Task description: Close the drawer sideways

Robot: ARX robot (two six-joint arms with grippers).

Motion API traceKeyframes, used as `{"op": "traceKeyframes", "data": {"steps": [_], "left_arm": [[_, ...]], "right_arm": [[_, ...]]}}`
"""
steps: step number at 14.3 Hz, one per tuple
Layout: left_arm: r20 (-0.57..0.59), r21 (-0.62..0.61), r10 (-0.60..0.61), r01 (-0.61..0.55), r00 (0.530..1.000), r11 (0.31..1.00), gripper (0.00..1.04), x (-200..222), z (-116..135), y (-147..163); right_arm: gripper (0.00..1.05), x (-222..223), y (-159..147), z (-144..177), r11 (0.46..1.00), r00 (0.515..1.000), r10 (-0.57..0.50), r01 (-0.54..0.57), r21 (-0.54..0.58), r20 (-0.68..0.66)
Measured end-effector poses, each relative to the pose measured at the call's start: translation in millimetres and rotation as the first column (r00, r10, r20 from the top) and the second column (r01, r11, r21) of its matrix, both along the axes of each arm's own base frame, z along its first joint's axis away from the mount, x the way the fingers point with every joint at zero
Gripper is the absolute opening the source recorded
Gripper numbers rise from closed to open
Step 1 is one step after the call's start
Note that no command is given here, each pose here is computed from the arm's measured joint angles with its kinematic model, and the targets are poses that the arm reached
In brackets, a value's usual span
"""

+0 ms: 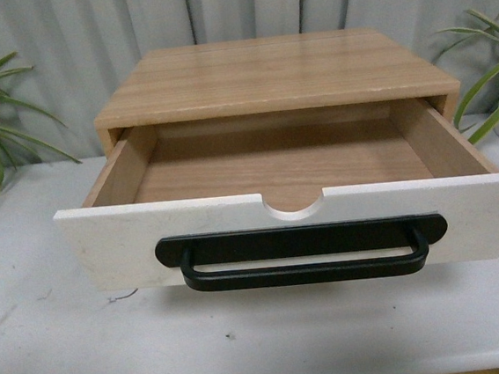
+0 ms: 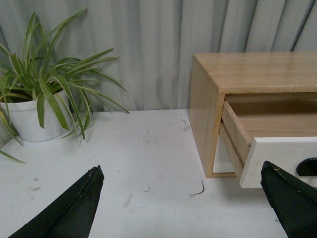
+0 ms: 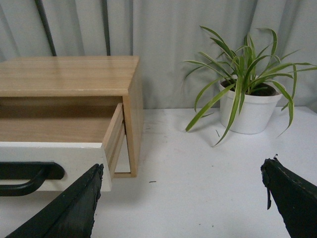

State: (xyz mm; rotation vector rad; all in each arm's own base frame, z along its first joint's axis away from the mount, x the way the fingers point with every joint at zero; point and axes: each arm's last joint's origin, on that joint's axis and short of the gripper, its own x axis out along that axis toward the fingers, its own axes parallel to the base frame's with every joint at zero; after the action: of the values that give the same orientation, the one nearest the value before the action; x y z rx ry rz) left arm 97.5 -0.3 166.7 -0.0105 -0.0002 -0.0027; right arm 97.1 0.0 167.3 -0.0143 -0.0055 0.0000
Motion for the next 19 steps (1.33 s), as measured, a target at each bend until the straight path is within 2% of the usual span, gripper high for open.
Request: {"op": "traceKeyframes", "data": {"steps": [19], "left_arm": [[0.0, 0.0, 0.0, 0.0, 1.0, 1.0, 0.98, 0.0, 0.0, 0.0]], "right_arm": [[0.98, 0.0, 0.0, 0.0, 1.0, 1.0, 0.0, 0.0, 0.0, 0.0]]}}
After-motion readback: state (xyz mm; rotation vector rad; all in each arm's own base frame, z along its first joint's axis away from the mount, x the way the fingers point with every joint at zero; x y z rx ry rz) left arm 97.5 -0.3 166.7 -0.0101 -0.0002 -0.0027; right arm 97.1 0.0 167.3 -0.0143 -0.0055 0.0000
